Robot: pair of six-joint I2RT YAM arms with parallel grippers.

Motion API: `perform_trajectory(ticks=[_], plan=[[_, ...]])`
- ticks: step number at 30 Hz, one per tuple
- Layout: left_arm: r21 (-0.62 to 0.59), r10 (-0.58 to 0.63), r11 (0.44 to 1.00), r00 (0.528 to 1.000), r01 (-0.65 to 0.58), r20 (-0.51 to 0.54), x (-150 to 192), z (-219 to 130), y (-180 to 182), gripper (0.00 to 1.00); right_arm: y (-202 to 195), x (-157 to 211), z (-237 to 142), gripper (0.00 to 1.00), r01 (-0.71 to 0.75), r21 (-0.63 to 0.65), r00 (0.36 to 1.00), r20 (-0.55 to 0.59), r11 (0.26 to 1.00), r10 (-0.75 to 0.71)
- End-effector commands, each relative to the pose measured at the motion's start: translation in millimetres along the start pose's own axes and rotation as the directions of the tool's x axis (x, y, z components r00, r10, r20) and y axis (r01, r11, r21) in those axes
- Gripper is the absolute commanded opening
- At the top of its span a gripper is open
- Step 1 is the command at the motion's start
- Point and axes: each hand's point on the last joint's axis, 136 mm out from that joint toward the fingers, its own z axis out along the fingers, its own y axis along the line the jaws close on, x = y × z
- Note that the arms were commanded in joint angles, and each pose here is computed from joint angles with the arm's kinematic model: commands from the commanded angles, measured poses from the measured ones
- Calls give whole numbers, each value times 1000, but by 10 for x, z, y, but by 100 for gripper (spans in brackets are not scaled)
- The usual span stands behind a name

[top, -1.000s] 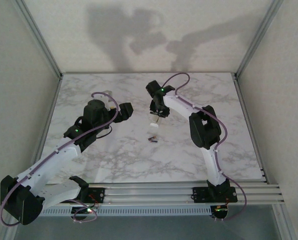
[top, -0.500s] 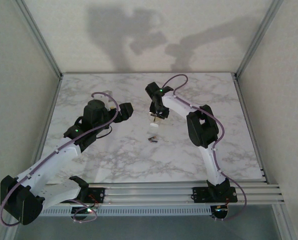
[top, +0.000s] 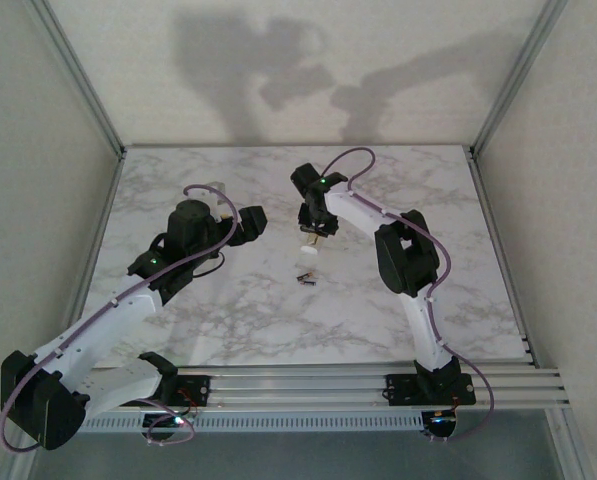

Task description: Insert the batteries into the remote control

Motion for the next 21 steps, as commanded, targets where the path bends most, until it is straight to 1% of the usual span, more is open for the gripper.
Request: perform_trajectory(ticks=[1,7,11,14,16,21], plan=[[7,-8,1000,999,7,33,-69,-20,10,100,-63,5,-184,30,31,3,999,13,1000,-31],[5,-6,1000,1000,6,28,-54,-28,16,100,-263,110,-124,30,17,20,1000,0,1000,-17],[6,-7,1000,1000,6,31,-64,-30,13,100,-250,95,-232,32,19,0,1000,16,1000,-19],[13,-12,1000,999,11,30,-64,-15,-2,99,-216,40,-305,35,29,-2,999,37,1000,-29],[14,-13,1000,1000,12,26,-57,-5,-4,100,-213,12,-315,38,41,6,998,44,999,-42],[15,-11,1000,1000,10,28,-68,-16,-11,100,-261,-19,-237,39,47,51,998,35,998,-48]])
